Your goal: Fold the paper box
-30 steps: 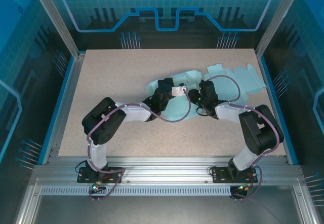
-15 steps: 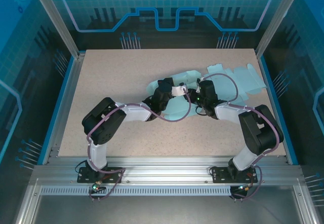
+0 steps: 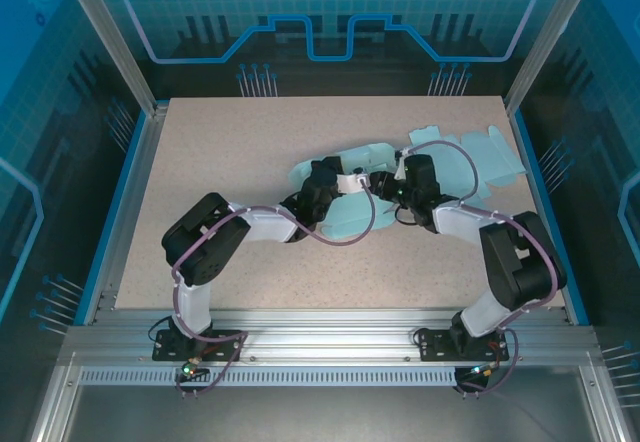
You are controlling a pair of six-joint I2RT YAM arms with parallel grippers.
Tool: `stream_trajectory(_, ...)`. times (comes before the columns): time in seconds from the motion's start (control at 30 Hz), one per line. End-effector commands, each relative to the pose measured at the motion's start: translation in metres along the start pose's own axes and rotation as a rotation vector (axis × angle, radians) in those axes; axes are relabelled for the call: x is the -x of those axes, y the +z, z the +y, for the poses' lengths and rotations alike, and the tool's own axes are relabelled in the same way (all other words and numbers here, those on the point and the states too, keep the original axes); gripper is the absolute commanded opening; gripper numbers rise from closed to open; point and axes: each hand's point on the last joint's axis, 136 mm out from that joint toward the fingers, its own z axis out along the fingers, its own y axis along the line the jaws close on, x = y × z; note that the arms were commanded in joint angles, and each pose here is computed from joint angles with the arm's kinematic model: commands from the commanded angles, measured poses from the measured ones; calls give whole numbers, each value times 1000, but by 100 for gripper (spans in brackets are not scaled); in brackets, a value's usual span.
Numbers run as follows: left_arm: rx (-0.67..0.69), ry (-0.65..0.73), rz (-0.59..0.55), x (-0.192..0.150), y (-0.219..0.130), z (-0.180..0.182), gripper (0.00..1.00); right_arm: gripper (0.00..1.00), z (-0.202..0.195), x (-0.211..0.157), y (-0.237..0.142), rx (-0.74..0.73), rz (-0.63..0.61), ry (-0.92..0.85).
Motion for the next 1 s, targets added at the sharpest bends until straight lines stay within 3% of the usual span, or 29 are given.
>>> stream_trajectory(0.0, 36, -13, -57, 10, -8, 17, 0, 36, -4, 22, -17, -11, -26, -40)
stream_trajectory(0.07, 38, -18, -60, 10, -9, 18, 0, 33, -8, 29, -20, -15, -26, -38)
stream_trajectory(0.47, 40, -9, -76, 11, -12, 17, 0, 34, -19, 40, -18, 7, 4, -39)
stream_trajectory(0.67, 46, 59, -90, 10, -11, 8, 0, 36, -15, 53, -43, 34, -25, -59)
stream_trajectory(0.97, 75, 154, -102, 9, -6, -7, 0, 40, -69, 74, -74, -64, -81, 73)
